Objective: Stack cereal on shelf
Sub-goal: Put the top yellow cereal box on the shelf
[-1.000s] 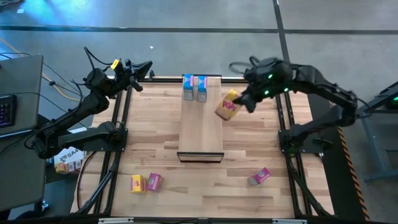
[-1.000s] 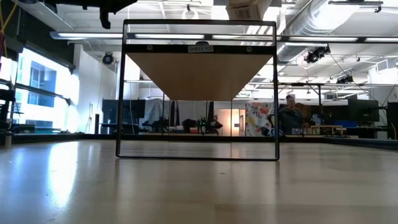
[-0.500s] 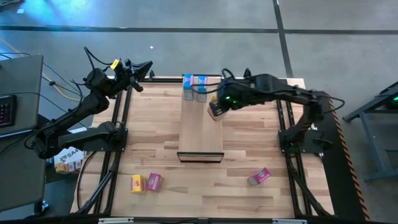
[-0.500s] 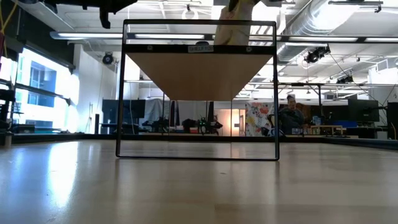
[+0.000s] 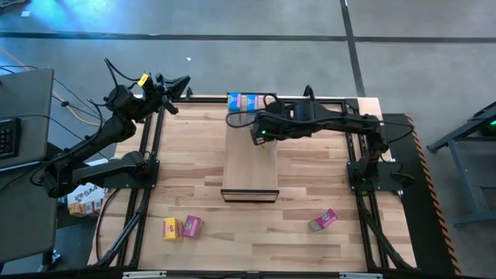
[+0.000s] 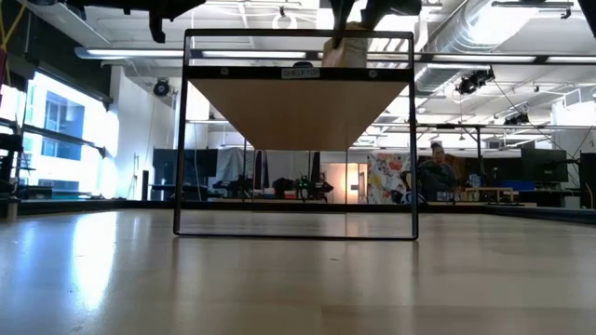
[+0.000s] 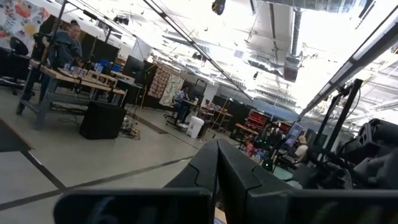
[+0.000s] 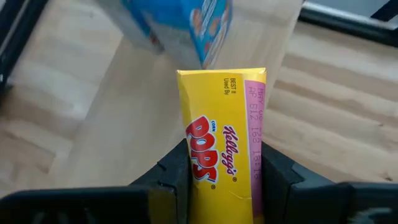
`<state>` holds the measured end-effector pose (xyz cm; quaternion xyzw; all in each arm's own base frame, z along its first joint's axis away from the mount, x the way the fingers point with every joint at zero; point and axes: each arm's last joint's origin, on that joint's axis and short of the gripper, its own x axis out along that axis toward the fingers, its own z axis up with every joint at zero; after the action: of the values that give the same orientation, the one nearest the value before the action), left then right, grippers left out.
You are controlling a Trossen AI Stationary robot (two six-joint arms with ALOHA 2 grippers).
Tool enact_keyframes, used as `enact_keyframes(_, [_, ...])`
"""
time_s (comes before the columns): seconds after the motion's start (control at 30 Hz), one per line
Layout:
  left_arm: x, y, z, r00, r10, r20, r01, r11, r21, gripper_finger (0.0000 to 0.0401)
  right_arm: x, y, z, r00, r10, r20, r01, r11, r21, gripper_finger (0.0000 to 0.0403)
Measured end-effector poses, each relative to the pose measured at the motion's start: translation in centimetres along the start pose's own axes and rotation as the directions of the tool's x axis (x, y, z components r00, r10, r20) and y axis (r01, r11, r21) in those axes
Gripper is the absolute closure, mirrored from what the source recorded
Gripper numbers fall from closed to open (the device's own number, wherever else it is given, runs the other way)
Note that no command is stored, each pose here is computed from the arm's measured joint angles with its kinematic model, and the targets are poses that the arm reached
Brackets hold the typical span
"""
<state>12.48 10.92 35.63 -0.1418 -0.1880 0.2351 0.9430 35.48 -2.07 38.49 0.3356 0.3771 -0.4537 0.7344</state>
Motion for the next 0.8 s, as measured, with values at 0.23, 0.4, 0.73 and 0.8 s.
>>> enact_keyframes(0.23, [0.0,0.0,0.0,1.0,0.0,0.0,0.0,1.0,-0.003,0.0401,0.0,0.0,-0.1,1.0,0.003,-0.024,-0.002,0.999,0.037,0.0293])
enact_keyframes(0.4, [0.0,0.0,0.0,1.0,0.0,0.0,0.0,1.0,-0.003,0.0401,0.7,0.0,-0.4,0.999,-0.021,-0.031,0.024,0.994,0.103,0.0293])
enact_keyframes(0.73, [0.0,0.0,0.0,1.0,0.0,0.0,0.0,1.0,-0.002,0.0401,1.4,0.7,-0.5,0.999,0.035,-0.011,-0.033,0.988,0.151,0.0293])
enact_keyframes(0.8, [0.0,0.0,0.0,1.0,0.0,0.0,0.0,1.0,-0.003,0.0401,1.4,0.8,-0.4,0.999,0.042,-0.01,-0.04,0.99,0.132,0.0293])
